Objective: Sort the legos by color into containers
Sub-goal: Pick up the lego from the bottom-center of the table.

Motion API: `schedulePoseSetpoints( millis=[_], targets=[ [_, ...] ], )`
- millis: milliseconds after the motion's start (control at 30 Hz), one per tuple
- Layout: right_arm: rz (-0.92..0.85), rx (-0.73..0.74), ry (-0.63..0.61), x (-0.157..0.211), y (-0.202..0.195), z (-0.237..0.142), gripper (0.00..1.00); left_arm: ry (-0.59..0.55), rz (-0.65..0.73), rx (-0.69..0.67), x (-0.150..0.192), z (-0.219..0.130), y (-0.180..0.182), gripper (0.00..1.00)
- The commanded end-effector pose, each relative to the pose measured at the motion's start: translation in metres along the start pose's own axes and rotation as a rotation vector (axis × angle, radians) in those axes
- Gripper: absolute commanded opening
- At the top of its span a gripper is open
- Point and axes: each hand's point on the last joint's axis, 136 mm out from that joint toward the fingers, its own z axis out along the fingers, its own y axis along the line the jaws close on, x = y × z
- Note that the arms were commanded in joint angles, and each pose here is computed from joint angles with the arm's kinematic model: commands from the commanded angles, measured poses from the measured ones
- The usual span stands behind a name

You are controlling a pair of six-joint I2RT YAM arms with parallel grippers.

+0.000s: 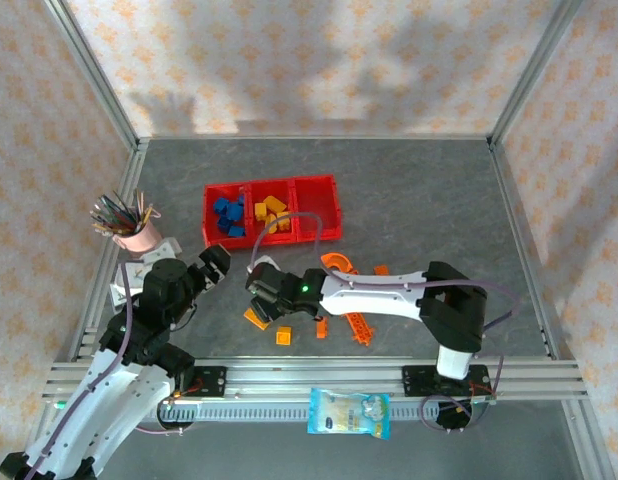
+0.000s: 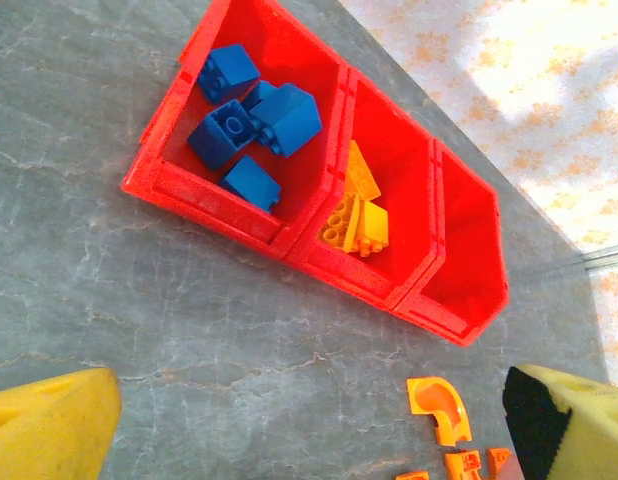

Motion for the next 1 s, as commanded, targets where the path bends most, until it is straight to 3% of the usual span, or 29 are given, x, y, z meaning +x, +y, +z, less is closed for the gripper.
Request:
schedulePoseSetpoints(
  millis=[0, 467, 967],
  targets=[
    [-0.074, -0.006, 0.026, 0.012, 0.013, 0.016, 0.67, -0.009, -0.019, -0.077, 0.001, -0.003, 0.019, 0.99],
    [-0.156, -0.019, 0.080, 0.026, 0.029, 0.045, 0.67, -0.031, -0.040, -0.119, -0.002, -0.006, 0.028, 0.99],
    [-0.187, -0.013, 0.103, 0.031, 0.032, 0.065, 0.45, -0.036, -0.044, -0.124, -0.002, -0.004, 0.029, 0.99]
  ],
)
